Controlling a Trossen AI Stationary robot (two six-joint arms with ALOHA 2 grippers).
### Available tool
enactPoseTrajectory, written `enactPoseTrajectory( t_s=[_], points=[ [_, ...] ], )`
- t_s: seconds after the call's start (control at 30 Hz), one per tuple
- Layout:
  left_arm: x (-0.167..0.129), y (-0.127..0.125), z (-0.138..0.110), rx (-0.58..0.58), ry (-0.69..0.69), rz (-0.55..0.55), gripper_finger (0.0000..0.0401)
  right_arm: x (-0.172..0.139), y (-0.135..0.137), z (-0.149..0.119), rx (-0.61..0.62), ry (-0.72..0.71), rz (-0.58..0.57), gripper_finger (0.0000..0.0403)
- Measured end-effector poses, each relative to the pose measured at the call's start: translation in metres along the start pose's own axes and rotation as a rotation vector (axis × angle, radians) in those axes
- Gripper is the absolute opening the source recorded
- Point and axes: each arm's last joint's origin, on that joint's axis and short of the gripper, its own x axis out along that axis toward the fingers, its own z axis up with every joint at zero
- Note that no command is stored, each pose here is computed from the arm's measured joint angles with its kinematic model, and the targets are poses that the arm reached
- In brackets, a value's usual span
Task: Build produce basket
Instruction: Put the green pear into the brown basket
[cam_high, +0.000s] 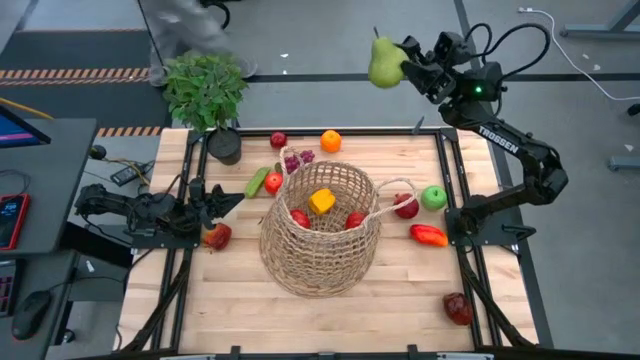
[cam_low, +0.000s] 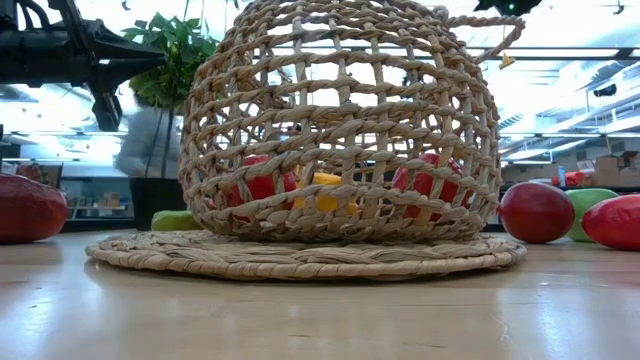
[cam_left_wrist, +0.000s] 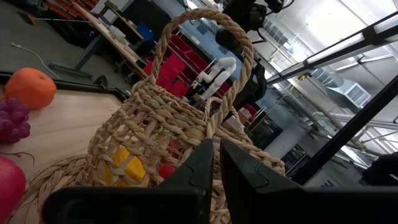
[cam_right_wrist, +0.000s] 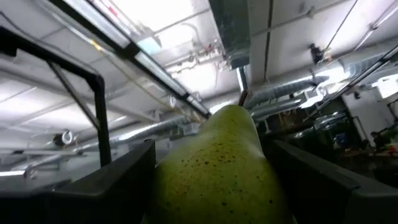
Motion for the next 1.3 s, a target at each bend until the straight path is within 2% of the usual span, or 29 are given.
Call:
enactPoseTrajectory(
  t_s=[0.3, 0.63, 0.77, 0.93, 1.1, 1.3],
  points=[
    [0.0, 0.0, 0.0, 0.0, 0.0, 0.0, 0.0034, 0.031, 0.014, 0.006, -0.018, 0.301, 0.042, 0.0314],
    [0.0, 0.0, 0.0, 0.0, 0.0, 0.0, 0.0036, 0.041, 0.02, -0.028, -0.137, 0.542, -0.068, 0.0314],
    [0.0, 0.0, 0.0, 0.0, -0.001, 0.0, 0.0034, 0.045, 0.028, -0.042, -0.28, 0.64, -0.15, 0.0314],
    [0.0, 0.0, 0.0, 0.0, 0.0, 0.0, 0.0036, 0.054, 0.043, -0.059, -0.545, 0.746, -0.205, 0.0313],
    [0.0, 0.0, 0.0, 0.0, 0.0, 0.0, 0.0034, 0.065, 0.061, -0.072, -0.785, 0.798, -0.192, 0.0313],
    [0.0, 0.0, 0.0, 0.0, 0.0, 0.0, 0.0035, 0.078, 0.08, -0.091, -0.988, 0.862, -0.169, 0.0316]
  ],
)
